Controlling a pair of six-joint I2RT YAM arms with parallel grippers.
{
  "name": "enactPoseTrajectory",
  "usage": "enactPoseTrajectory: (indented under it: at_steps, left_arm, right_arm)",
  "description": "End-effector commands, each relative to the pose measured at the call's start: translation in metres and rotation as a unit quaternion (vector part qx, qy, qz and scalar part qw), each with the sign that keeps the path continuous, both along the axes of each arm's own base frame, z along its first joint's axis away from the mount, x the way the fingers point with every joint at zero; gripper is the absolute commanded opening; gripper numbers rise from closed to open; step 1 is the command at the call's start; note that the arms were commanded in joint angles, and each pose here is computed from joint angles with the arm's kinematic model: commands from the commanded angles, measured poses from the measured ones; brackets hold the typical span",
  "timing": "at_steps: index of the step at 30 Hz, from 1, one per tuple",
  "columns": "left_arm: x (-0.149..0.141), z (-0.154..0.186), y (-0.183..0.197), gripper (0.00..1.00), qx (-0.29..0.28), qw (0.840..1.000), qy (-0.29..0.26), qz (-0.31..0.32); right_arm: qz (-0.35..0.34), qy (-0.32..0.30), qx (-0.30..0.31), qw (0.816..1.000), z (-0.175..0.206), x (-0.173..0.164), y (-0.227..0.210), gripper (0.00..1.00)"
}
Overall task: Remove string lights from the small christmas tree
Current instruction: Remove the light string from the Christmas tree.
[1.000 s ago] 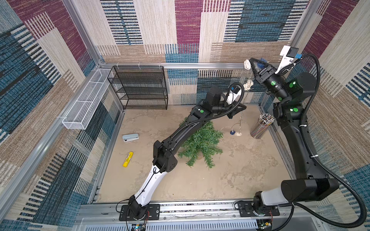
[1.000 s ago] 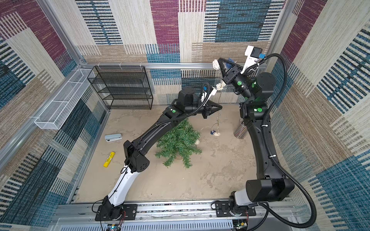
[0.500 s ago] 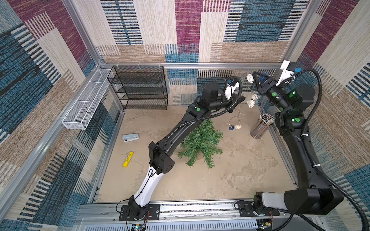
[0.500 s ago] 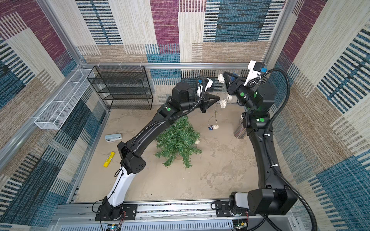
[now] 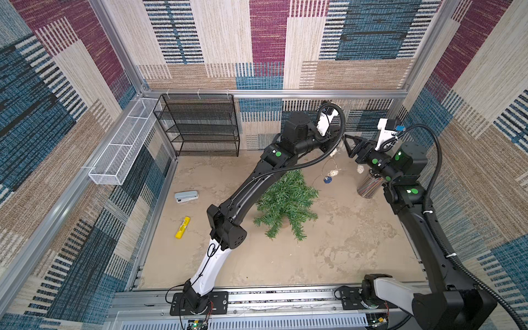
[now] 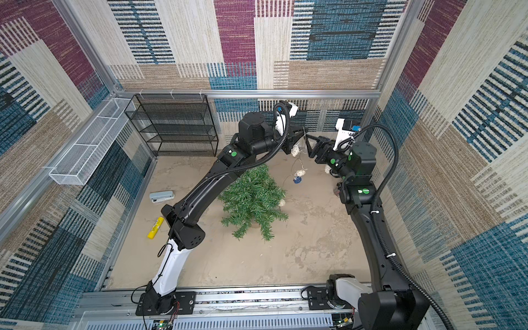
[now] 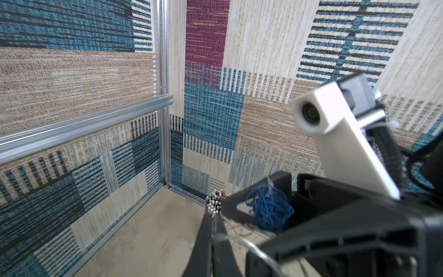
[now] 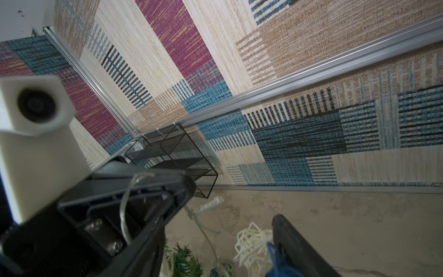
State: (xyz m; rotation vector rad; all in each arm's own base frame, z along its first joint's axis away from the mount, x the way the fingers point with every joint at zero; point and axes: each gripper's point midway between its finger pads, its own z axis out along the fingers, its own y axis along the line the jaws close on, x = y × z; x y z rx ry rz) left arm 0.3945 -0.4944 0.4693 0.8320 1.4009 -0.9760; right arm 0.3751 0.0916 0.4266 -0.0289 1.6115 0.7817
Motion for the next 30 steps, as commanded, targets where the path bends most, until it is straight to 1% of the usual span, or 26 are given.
enactPoseTrajectory:
  at_steps: [1,4,9,12,17,21,23,26,28,30]
  left_arm:
    - [0.003,0.012,0.009,0.0,0.003,0.999,-0.028,0.028]
    - [0.007,0.009,0.011,0.0,0.012,0.999,-0.027,0.04]
    - [0.011,-0.001,0.011,0.0,0.025,0.998,-0.017,0.049]
    - [0.011,-0.003,0.01,0.0,0.024,0.999,-0.01,0.046]
    - [0.01,-0.002,0.01,0.0,0.018,0.999,-0.001,0.043]
    - [0.009,-0.001,0.01,0.0,0.014,0.999,0.005,0.043]
    - [0.01,-0.002,0.01,0.0,0.014,0.999,0.006,0.044]
    - [0.01,-0.004,0.009,0.0,0.016,0.999,0.008,0.043]
    - [0.01,-0.006,0.009,0.0,0.018,0.999,0.009,0.041]
    - [0.011,-0.01,0.008,0.0,0.022,0.999,0.012,0.042]
  right_arm:
    - [0.026,-0.02,-0.03,0.999,-0.009,-0.013,0.012,0.78]
    - [0.041,-0.013,-0.036,0.998,-0.023,-0.024,0.018,0.82]
    - [0.042,0.013,-0.044,0.998,-0.049,-0.037,0.02,0.84]
    - [0.04,0.045,-0.038,0.997,-0.071,-0.038,0.022,0.84]
    - [0.049,0.064,-0.024,0.996,-0.094,-0.037,0.033,0.84]
    - [0.053,0.092,-0.02,0.994,-0.114,-0.035,0.039,0.83]
    - [0.045,0.112,-0.023,0.992,-0.126,-0.036,0.039,0.83]
    - [0.001,0.147,-0.039,0.988,-0.146,-0.035,0.024,0.84]
    - [-0.025,0.153,-0.049,0.987,-0.15,-0.035,0.012,0.84]
    - [-0.045,0.154,-0.047,0.986,-0.145,-0.036,-0.001,0.84]
